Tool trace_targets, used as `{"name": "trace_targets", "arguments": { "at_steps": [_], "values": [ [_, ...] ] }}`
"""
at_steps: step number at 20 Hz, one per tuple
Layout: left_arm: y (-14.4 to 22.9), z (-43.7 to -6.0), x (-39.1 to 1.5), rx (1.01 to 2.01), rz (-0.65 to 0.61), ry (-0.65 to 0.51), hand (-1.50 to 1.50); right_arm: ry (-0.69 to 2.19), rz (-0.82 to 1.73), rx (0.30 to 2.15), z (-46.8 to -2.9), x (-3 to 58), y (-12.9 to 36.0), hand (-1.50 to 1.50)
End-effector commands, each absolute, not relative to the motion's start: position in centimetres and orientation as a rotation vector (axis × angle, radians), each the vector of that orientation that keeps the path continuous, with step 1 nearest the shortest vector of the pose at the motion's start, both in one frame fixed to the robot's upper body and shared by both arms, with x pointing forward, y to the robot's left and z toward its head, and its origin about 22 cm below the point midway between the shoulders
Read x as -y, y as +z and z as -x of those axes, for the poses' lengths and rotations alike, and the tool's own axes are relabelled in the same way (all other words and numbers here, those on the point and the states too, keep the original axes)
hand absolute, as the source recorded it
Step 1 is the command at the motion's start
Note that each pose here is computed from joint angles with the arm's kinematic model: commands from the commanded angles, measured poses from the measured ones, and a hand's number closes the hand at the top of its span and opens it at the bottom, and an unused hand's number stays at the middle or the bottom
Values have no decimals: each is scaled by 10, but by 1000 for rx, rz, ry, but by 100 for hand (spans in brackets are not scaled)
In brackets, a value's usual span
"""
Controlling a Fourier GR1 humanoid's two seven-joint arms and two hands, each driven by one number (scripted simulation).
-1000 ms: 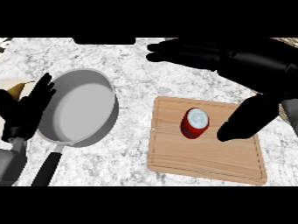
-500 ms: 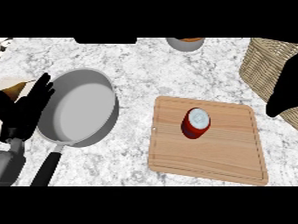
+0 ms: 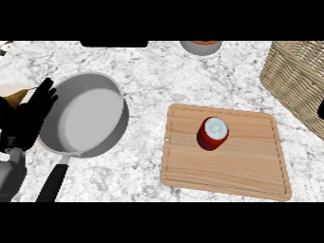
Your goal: Pick the can from the cutting board and place it in the basket
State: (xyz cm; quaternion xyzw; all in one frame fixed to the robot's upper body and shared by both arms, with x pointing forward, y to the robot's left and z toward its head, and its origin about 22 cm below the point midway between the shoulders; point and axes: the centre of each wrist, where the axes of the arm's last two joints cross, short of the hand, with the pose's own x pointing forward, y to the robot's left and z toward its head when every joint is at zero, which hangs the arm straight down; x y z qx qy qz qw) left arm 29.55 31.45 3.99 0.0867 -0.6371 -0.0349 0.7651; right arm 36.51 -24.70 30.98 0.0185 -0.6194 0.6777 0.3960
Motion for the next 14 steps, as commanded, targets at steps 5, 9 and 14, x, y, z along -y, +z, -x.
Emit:
{"name": "trace_targets", "arguments": {
  "at_steps": [5,9,14],
  "values": [
    [41,-296,-320,1392,-190,-77,0,1715,-212,1582,-358,259,239,-150],
    [37,-296,-314,1392,-181,-97,0,1662,-192,1642,-364,255,193,-150],
    [42,-301,-328,1380,-193,-90,0,1603,-202,1683,-364,239,138,-150]
  ]
}}
